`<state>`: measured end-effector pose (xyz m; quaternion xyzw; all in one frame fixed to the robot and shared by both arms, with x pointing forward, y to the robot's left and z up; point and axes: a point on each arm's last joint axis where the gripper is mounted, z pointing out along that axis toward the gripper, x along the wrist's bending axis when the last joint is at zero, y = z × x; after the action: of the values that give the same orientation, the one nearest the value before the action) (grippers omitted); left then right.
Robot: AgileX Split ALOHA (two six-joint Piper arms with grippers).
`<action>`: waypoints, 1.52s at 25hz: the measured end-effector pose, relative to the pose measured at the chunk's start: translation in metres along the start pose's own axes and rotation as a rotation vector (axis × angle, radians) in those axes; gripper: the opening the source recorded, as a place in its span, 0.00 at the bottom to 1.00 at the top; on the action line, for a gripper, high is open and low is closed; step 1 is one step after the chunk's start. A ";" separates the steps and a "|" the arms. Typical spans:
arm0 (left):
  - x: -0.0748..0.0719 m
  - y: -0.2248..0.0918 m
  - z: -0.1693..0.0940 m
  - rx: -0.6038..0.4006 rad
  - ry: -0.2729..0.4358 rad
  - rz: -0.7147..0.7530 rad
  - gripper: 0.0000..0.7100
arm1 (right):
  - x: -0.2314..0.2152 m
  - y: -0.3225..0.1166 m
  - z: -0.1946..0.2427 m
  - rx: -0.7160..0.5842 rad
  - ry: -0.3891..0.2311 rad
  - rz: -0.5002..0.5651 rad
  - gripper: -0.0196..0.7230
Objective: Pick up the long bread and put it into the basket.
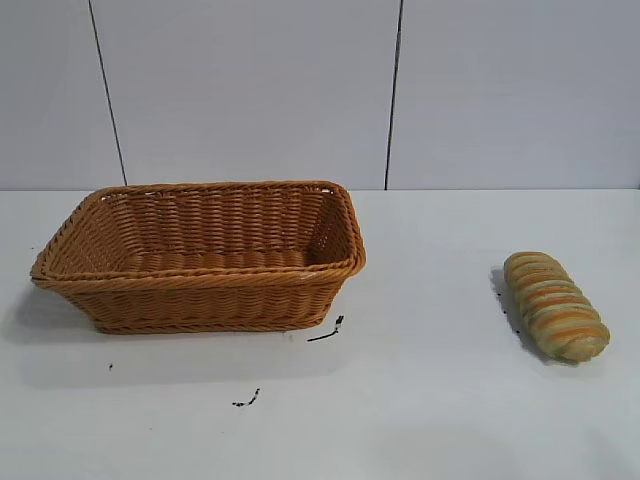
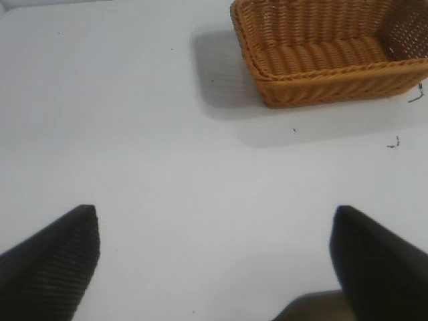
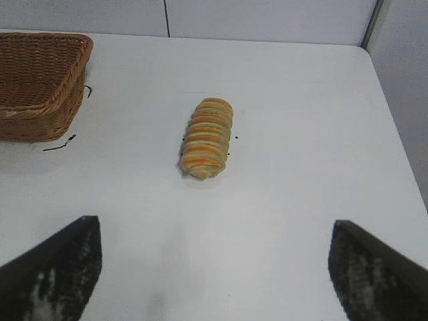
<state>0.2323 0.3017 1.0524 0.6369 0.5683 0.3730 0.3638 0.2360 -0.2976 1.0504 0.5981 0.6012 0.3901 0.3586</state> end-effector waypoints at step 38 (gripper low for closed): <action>0.000 0.000 0.000 0.000 0.000 0.000 0.98 | 0.000 0.112 0.312 0.856 -0.030 0.011 0.96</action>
<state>0.2323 0.3017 1.0524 0.6369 0.5683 0.3730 0.3638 0.5648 -0.2874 1.0140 0.7019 0.7003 0.0988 0.0847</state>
